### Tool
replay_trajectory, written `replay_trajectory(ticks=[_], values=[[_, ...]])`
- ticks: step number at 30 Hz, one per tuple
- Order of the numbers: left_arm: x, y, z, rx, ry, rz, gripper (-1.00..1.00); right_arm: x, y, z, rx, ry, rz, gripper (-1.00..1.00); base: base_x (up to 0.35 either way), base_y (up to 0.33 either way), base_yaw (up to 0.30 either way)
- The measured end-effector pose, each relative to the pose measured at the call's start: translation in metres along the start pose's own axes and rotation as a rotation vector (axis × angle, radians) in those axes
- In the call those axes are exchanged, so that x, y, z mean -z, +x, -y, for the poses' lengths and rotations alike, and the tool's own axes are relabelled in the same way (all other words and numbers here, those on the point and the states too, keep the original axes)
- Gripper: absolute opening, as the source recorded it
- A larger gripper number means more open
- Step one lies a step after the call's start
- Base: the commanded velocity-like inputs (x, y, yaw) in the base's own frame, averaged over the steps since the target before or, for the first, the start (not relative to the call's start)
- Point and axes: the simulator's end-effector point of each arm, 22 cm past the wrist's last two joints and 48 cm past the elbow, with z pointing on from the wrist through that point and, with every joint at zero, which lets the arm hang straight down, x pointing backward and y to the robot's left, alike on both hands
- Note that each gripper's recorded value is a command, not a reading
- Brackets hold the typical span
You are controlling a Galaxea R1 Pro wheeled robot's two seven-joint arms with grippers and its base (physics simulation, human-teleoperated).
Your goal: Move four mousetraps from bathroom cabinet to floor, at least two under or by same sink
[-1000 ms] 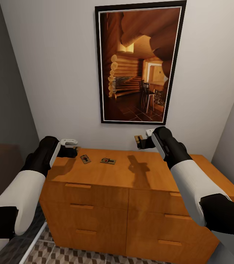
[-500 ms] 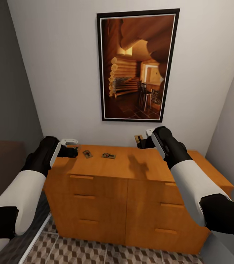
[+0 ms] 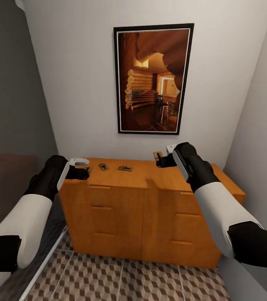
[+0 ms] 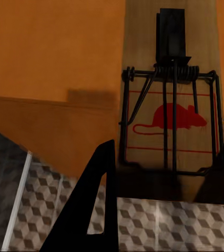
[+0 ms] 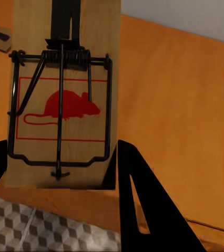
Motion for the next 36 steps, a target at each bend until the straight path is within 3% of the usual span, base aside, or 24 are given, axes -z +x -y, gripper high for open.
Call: replay_trajectory(ticks=[26,36], values=[[-0.0032,0.0041,0.0068,0.001,0.013,-0.011,-1.00,0.0000,0.0000,-0.0031,-0.004,-0.013,0.000,-1.00,-0.342,0.000,0.000],[-0.0050,0.0074,0.0095,0.001,0.017,-0.020,-1.00,0.0005,0.0000,-0.0024,-0.004,-0.012,0.000,-1.00,-0.109,0.024,0.000]])
